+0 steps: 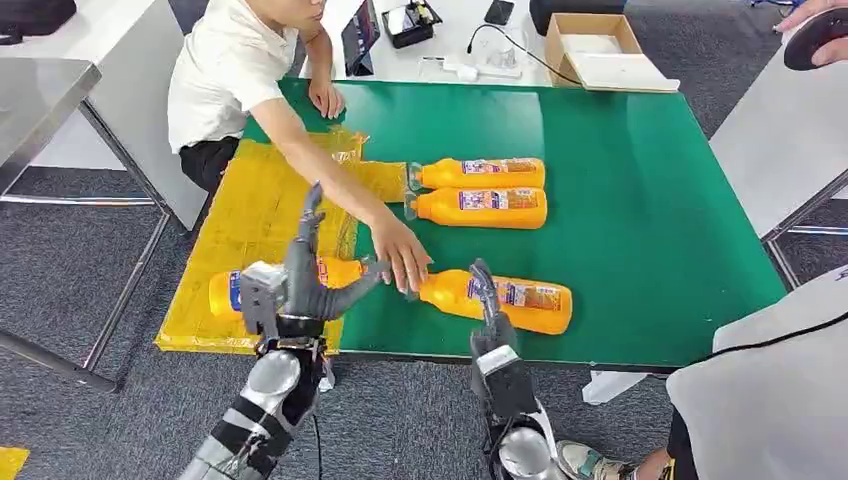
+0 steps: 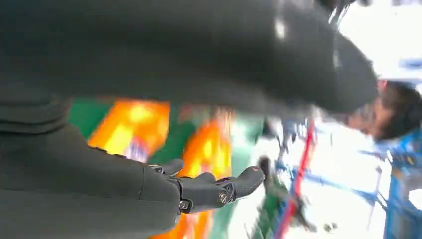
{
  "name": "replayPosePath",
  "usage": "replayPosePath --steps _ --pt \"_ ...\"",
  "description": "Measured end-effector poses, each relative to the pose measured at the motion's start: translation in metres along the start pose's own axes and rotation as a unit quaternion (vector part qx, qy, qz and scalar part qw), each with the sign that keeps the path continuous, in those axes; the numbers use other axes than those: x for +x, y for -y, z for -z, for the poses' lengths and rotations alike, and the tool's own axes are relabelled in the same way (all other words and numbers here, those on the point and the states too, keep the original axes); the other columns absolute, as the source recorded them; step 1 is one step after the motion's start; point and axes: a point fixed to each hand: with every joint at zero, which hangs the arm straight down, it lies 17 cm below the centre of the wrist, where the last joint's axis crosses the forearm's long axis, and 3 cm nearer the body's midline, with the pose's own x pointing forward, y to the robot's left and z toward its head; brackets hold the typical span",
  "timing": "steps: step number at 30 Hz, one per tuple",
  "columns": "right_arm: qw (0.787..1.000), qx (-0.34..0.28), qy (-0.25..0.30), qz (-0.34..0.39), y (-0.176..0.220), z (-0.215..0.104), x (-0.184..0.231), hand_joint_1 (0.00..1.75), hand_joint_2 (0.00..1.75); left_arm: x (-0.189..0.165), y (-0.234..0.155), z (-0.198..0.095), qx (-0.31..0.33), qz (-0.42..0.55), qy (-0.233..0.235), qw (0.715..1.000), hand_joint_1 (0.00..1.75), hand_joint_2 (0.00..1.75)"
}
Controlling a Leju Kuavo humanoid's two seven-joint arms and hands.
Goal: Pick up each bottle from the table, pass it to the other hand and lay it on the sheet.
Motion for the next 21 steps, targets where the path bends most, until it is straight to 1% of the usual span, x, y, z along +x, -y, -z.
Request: replayPosePath --steps 1,2,3,4,7,8,11,15,18,19,21 --pt "0.999 -0.004 0.002 -0.054 0.008 -0.002 -0.003 0.00 1.75 0.010 -0.006 -0.004 0.017 -0.017 0.009 1.000 0.00 1.75" --pt "0.993 -0.003 0.002 -0.122 0.016 -0.005 -0.009 0.00 1.75 0.017 -0.013 -0.010 0.035 -0.040 0.011 0.999 0.00 1.75" --pt "0.986 0.000 0.001 -0.168 0.023 -0.008 -0.015 0.00 1.75 0.025 -0.018 -0.014 0.048 -0.060 0.014 0.997 0.00 1.75" --pt "0.980 0.003 -0.001 -0.197 0.031 -0.012 -0.022 0.00 1.75 0.033 -0.022 -0.019 0.058 -0.074 0.019 0.995 0.00 1.75" --pt "0.969 0.005 -0.010 -0.246 0.047 -0.018 -0.034 0.00 1.75 0.050 -0.030 -0.027 0.071 -0.090 0.035 0.993 0.00 1.75" --pt "0.962 0.013 -0.016 -0.274 0.050 -0.020 -0.040 0.00 1.75 0.054 -0.033 -0.028 0.075 -0.096 0.038 0.992 0.00 1.75" --pt "0.928 0.047 -0.051 -0.365 0.069 -0.024 -0.077 0.00 1.75 0.067 -0.047 -0.034 0.099 -0.114 0.050 0.987 0.00 1.75" --pt "0.890 0.072 -0.083 -0.443 0.106 -0.021 -0.120 0.00 1.75 0.079 -0.050 -0.039 0.102 -0.138 0.055 0.984 0.00 1.75" --pt "0.864 0.090 -0.106 -0.484 0.122 -0.020 -0.143 0.00 1.75 0.084 -0.052 -0.041 0.106 -0.142 0.058 0.983 0.00 1.75" --pt "0.858 0.093 -0.113 -0.493 0.126 -0.020 -0.149 0.00 1.75 0.084 -0.053 -0.042 0.107 -0.143 0.058 0.982 0.00 1.75" --pt "0.856 0.095 -0.123 -0.493 0.131 -0.019 -0.157 0.00 1.75 0.084 -0.053 -0.043 0.110 -0.145 0.056 0.982 0.00 1.75"
